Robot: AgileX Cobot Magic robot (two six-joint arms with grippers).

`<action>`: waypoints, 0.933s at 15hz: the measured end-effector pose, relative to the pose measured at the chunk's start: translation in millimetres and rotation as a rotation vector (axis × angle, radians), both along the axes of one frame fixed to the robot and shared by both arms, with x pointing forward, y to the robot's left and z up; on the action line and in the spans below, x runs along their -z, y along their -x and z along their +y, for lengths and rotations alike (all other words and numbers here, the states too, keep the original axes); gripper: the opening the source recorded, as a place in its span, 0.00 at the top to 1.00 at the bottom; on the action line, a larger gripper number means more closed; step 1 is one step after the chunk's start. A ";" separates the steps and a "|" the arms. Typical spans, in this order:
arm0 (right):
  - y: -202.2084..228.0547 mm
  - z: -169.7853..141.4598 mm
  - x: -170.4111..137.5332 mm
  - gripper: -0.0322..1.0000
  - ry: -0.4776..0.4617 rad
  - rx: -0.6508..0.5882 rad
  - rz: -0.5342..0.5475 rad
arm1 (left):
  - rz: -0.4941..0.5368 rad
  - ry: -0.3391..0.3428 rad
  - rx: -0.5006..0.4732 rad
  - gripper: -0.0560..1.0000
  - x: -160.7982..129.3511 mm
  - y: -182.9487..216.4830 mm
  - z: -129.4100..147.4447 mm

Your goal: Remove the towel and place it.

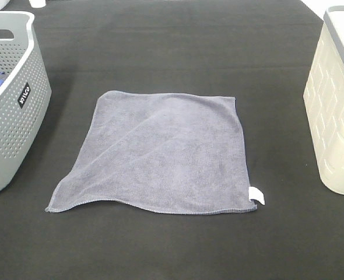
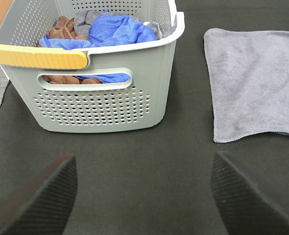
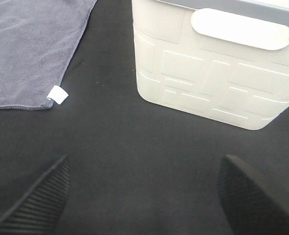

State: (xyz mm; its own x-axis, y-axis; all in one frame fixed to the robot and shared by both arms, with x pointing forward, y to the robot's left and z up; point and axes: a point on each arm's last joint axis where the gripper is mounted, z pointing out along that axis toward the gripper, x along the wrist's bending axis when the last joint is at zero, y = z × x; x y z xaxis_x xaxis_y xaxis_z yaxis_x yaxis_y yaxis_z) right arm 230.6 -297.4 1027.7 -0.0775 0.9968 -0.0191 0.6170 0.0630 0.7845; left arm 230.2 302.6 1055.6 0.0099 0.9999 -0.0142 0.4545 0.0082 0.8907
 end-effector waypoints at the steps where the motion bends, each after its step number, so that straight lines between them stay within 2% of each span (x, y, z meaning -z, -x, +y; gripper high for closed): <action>1: 0.0 0.0 0.0 0.24 0.000 0.001 0.000 | 0.000 0.000 0.000 0.28 0.0 0.0 0.0; 14: -0.1 0.2 0.0 0.24 0.000 0.026 0.000 | 0.000 0.002 0.001 0.28 0.0 0.0 -0.2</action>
State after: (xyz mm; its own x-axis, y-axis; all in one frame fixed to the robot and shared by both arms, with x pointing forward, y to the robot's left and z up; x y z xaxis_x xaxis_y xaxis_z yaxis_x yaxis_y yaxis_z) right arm 230.7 -297.2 1027.7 -0.0516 0.9985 -0.0191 0.6184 0.0470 0.7845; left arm 230.2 302.5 1055.6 0.0110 0.9998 -0.0159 0.4546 0.0091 0.8907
